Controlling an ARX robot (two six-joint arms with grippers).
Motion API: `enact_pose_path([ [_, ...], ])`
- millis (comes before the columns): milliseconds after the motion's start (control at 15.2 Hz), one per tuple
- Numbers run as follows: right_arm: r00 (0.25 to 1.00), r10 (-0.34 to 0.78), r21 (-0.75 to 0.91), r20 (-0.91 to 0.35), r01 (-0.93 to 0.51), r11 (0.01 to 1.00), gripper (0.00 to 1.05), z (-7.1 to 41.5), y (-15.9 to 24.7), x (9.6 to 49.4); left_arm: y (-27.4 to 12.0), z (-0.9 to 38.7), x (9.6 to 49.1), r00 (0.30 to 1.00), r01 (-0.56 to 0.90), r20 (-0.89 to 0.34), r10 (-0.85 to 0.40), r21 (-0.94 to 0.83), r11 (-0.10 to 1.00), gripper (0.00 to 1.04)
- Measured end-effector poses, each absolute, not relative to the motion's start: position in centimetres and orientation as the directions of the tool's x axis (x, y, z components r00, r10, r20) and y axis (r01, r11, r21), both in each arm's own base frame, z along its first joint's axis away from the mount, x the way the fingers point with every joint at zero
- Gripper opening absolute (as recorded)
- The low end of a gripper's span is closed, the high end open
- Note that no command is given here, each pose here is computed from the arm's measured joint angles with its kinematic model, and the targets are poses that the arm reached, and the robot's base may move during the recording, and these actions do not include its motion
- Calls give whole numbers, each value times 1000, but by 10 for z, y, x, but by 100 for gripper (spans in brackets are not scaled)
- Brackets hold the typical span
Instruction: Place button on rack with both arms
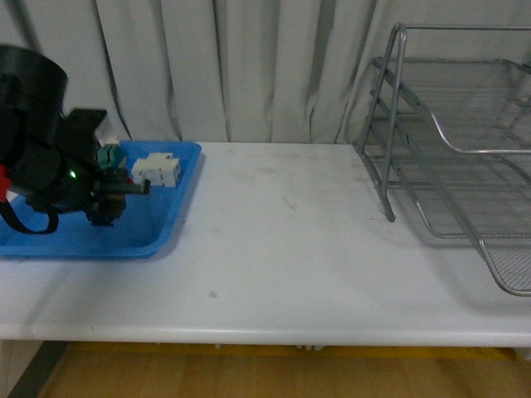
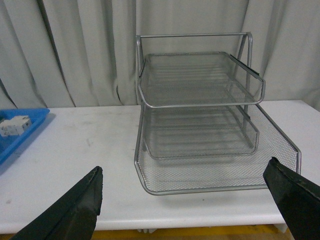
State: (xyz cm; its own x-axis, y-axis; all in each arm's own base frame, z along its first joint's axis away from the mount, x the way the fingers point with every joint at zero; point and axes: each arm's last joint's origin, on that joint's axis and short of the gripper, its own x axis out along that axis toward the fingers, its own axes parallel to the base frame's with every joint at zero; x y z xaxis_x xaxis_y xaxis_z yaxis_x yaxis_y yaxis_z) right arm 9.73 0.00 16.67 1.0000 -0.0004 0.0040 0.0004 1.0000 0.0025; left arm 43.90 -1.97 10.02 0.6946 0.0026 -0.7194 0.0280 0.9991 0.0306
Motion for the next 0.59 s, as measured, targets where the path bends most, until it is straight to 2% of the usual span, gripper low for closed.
enact_pose_path([
  [131,1000,-1,2,4,1,1000,98,167,0,97,-18,117,433,726,34,-688,-11,20,999,36],
  [262,1000,-1,2,3,1,1000,98,167,0,97,-17,165,406,805,59,-593,-33,25,998,36],
  [459,1000,-1,2,4,1,1000,98,167,0,97,-22,197,334,830,142,-550,-94,45,989,36],
  [525,1000,-1,2,4,1,1000,98,167,0,97,-21,209,285,847,167,-518,-121,42,985,36],
  [591,1000,0,2,4,0,1000,98,167,0,97,-14,200,244,861,143,-500,-91,67,987,36],
])
